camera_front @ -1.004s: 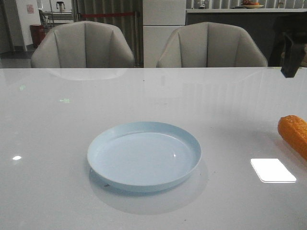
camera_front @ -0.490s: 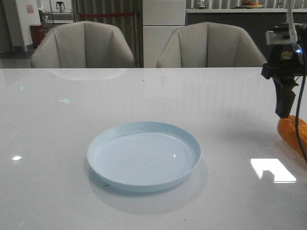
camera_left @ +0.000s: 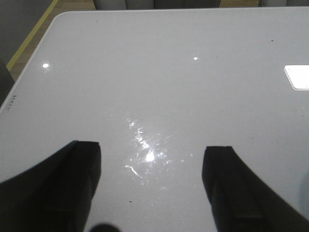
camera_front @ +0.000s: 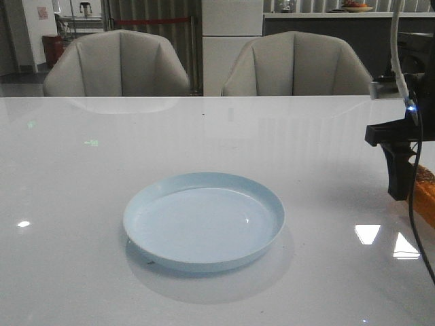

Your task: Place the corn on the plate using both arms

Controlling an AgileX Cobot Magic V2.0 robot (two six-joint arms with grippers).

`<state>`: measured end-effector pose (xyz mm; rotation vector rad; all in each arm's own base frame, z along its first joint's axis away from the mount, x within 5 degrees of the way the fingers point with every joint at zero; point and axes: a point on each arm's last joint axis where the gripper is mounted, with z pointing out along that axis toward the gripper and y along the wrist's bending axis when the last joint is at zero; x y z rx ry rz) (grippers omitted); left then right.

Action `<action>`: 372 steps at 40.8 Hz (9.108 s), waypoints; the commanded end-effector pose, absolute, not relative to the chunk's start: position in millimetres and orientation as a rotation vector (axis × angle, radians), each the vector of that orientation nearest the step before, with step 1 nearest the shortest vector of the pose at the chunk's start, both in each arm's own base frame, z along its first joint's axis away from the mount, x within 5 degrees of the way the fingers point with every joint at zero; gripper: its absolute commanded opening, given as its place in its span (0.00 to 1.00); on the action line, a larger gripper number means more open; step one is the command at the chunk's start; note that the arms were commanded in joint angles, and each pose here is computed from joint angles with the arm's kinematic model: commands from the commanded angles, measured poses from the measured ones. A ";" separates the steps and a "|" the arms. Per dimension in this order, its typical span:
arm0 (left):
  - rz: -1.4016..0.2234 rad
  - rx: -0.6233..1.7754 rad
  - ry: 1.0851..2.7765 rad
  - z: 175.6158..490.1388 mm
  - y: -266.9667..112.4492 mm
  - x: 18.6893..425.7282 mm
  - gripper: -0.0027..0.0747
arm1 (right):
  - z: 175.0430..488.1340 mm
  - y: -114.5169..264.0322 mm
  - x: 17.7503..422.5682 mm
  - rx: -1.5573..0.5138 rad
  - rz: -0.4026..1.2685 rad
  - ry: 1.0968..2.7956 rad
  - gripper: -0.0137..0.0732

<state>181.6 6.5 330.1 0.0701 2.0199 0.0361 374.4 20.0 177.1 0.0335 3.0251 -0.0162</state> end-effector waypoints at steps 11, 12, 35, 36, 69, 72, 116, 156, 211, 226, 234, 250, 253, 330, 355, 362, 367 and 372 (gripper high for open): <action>0.045 0.043 1.896 349.2 7.8 181.5 0.67 | 197.9 18.2 378.9 0.011 -0.026 2.956 0.27; 0.045 0.043 1.896 349.2 7.8 181.5 0.67 | 198.1 18.3 378.9 0.012 -0.025 2.956 0.21; 0.050 0.040 1.875 351.0 8.3 182.1 0.67 | 291.4 134.1 385.4 -0.488 0.255 2.781 0.22; 0.050 0.040 1.875 351.0 8.3 182.1 0.67 | 294.5 140.6 384.1 -0.510 0.260 2.767 0.22; 0.039 0.048 1.924 346.7 7.3 180.6 0.67 | 244.7 244.9 367.6 -0.801 0.362 2.753 0.50; 0.039 0.048 1.924 346.8 7.3 180.6 0.67 | 244.9 245.3 368.5 -0.797 0.364 2.743 0.64; 0.030 0.007 1.825 355.1 8.6 183.9 0.67 | 465.5 140.8 305.4 -0.473 0.237 2.209 0.76; -0.048 0.092 1.846 353.1 -9.3 183.3 0.59 | 351.8 -0.7 122.9 0.014 -0.034 2.163 0.76; -0.048 0.092 1.846 353.1 -9.3 183.3 0.59 | 355.7 -0.8 118.8 0.014 -0.031 2.127 0.24; -0.048 0.092 1.846 353.1 -9.3 183.3 0.59 | 355.2 2.2 115.0 0.024 0.026 2.034 0.24; -0.048 0.092 1.846 353.1 -9.3 183.3 0.59 | 344.5 5.5 92.4 0.061 0.141 1.722 0.24; -0.048 0.092 1.846 353.1 -9.3 183.3 0.59 | 286.1 2.0 39.8 0.059 0.153 1.332 0.24; -0.048 0.092 1.846 353.1 -9.3 183.3 0.59 | 278.8 1.7 33.4 0.057 0.154 1.295 0.24; 0.171 0.186 1.457 342.4 -2.0 88.2 0.16 | 207.4 2.3 54.3 0.071 0.141 1.518 0.24; 0.090 0.092 1.257 287.1 -0.7 33.2 0.16 | 207.2 2.3 54.4 0.071 0.141 1.521 0.24; 0.087 0.099 1.363 249.6 -1.0 45.8 0.16 | 207.2 2.3 54.4 0.071 0.141 1.521 0.24; 0.085 0.104 1.435 225.1 -1.1 51.9 0.16 | 207.2 2.3 54.4 0.071 0.141 1.521 0.24; 0.081 0.103 1.463 210.4 -1.1 54.7 0.16 | 207.2 2.3 54.4 0.071 0.141 1.521 0.24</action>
